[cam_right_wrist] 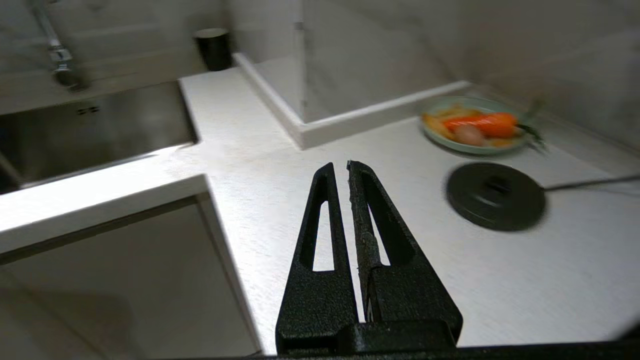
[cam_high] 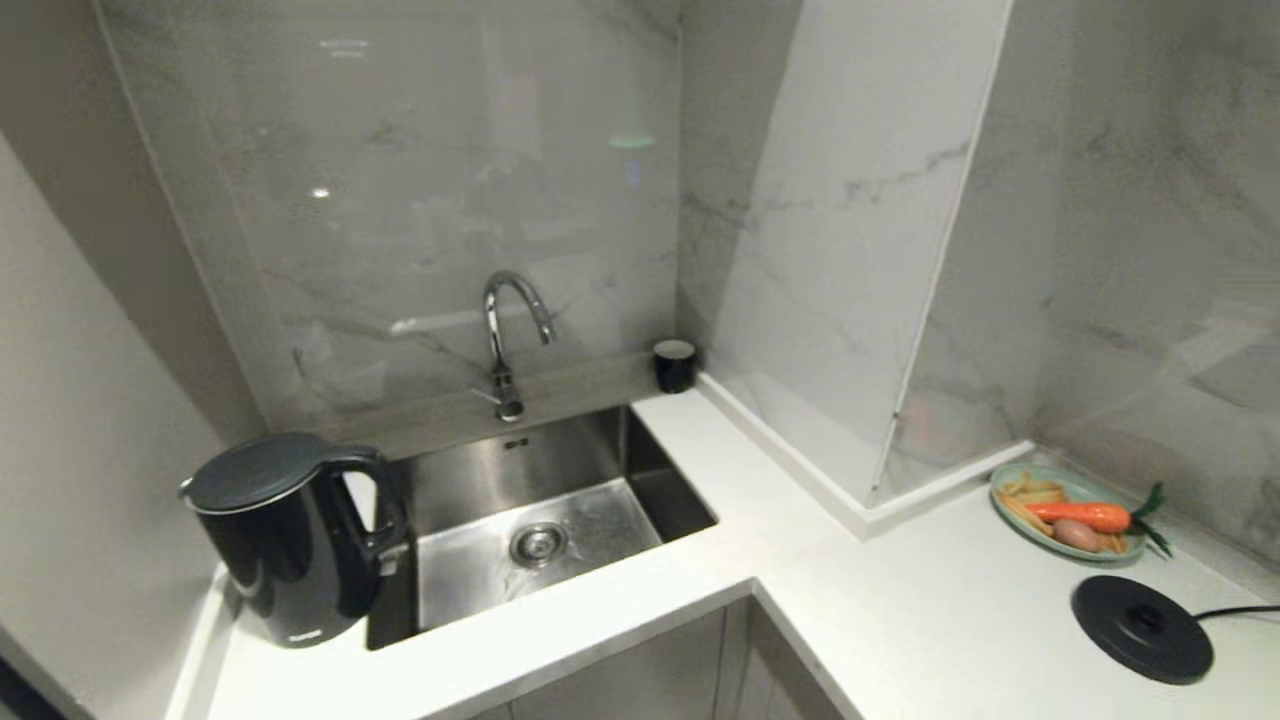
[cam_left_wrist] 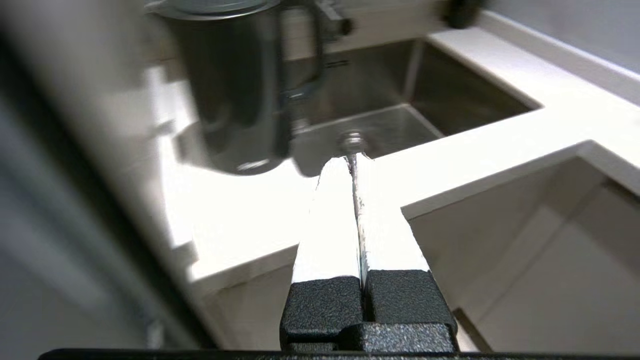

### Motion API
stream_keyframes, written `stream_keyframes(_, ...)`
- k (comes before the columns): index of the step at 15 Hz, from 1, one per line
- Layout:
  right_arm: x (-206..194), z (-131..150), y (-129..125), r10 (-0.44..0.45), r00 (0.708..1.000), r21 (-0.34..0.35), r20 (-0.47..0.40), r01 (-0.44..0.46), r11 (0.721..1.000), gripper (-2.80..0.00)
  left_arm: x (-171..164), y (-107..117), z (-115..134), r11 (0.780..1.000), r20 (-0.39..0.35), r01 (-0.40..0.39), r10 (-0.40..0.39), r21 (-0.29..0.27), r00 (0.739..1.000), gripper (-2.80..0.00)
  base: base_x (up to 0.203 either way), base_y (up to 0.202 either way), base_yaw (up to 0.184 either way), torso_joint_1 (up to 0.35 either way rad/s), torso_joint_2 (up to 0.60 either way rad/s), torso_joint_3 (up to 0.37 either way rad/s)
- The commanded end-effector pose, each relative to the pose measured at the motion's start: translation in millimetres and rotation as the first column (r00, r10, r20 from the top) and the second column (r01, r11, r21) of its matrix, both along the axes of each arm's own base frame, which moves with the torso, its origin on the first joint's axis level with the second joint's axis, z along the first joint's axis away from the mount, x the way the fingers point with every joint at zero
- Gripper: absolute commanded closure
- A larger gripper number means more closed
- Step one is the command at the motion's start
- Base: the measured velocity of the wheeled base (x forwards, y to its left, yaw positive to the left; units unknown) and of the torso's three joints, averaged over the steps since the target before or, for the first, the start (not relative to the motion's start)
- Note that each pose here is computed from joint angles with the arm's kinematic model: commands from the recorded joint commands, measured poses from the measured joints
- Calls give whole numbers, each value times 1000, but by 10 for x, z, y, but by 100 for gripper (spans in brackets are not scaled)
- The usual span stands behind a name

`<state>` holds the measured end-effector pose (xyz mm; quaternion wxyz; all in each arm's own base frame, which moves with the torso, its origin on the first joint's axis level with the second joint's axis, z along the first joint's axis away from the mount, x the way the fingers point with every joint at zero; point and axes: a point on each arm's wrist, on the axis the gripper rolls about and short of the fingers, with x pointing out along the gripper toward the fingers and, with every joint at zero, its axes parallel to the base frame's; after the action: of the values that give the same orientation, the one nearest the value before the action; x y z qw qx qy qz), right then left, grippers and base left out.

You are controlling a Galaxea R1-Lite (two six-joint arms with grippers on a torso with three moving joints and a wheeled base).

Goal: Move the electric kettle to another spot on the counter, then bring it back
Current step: Grab the kettle

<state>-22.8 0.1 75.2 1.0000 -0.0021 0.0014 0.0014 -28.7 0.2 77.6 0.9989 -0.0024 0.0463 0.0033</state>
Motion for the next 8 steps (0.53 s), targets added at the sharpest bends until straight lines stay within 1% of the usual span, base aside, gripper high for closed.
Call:
stream_keyframes(1,0,0,0,0,1000,0,0,0,1000,0,0,0,-1,1000,-1,-1,1,-1,1000,0,-1,7,-157,2,9,3)
stream_keyframes(3,0,0,0,0,1000,0,0,0,1000,0,0,0,-1,1000,-1,-2,2,-5,1000,0,4,4,-116,0,12,8)
stream_keyframes(8,0,0,0,0,1000,0,0,0,1000,0,-1,1,3,1000,1,-11,11,-2,1000,0,0,0,0,0,0,0)
